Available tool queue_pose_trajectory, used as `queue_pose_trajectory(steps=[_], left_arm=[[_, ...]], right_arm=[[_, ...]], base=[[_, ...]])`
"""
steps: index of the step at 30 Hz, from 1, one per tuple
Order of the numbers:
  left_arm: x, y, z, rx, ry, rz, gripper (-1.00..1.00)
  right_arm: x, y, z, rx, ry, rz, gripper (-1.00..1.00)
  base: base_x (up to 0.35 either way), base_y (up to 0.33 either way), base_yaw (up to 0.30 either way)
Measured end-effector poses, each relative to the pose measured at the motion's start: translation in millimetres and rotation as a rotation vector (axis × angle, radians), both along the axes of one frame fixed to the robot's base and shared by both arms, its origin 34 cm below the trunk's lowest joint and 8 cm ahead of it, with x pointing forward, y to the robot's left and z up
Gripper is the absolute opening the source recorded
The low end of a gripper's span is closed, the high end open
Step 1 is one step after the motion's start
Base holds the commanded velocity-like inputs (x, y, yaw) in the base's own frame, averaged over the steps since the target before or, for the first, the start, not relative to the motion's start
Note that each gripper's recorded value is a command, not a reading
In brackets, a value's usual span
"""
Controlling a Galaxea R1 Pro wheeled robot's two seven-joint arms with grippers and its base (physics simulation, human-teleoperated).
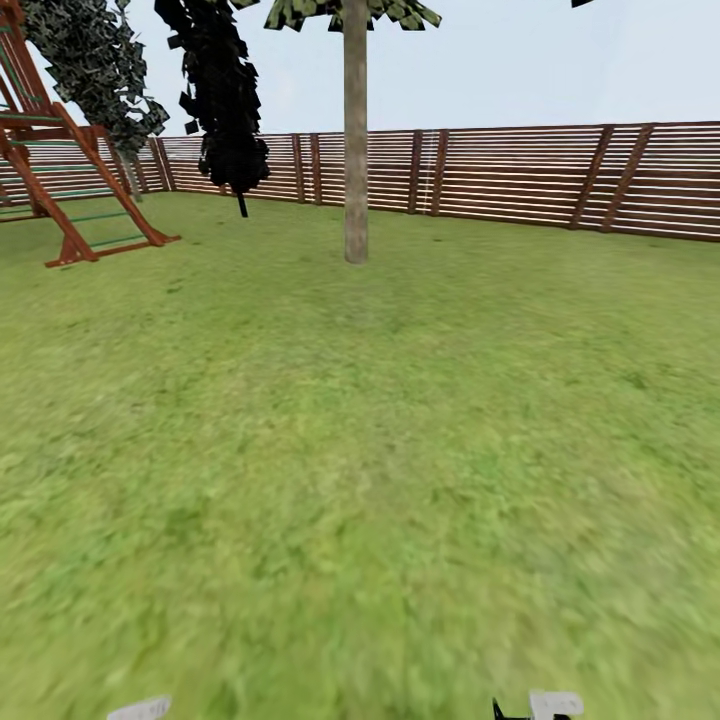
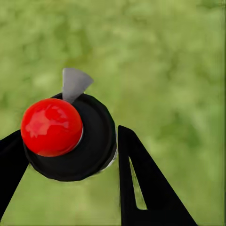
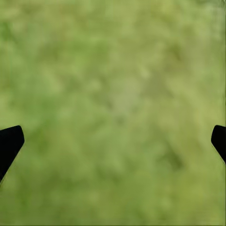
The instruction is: In the garden, pick up the pesticide atomizer on the floor and spray pesticide onto both trees until each tree trunk is fully covered.
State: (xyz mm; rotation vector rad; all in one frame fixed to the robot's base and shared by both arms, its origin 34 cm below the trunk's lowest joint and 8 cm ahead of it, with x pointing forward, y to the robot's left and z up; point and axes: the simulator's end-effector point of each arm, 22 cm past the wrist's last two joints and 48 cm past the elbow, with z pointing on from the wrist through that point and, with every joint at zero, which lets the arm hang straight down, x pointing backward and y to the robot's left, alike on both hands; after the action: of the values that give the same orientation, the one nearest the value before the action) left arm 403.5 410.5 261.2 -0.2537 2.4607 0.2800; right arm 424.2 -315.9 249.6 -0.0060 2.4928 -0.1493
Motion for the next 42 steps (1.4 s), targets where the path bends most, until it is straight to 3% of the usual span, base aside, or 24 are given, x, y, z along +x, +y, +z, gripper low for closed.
queue_pose_trajectory(steps=[42], left_arm=[[0.0, -1.1, -0.2, -0.002, 0.000, 0.000, -1.00]], right_arm=[[0.1, 0.1, 0.0, -0.001, 0.001, 0.009, 1.00]], base=[[0.341, 0.000, 0.000]])
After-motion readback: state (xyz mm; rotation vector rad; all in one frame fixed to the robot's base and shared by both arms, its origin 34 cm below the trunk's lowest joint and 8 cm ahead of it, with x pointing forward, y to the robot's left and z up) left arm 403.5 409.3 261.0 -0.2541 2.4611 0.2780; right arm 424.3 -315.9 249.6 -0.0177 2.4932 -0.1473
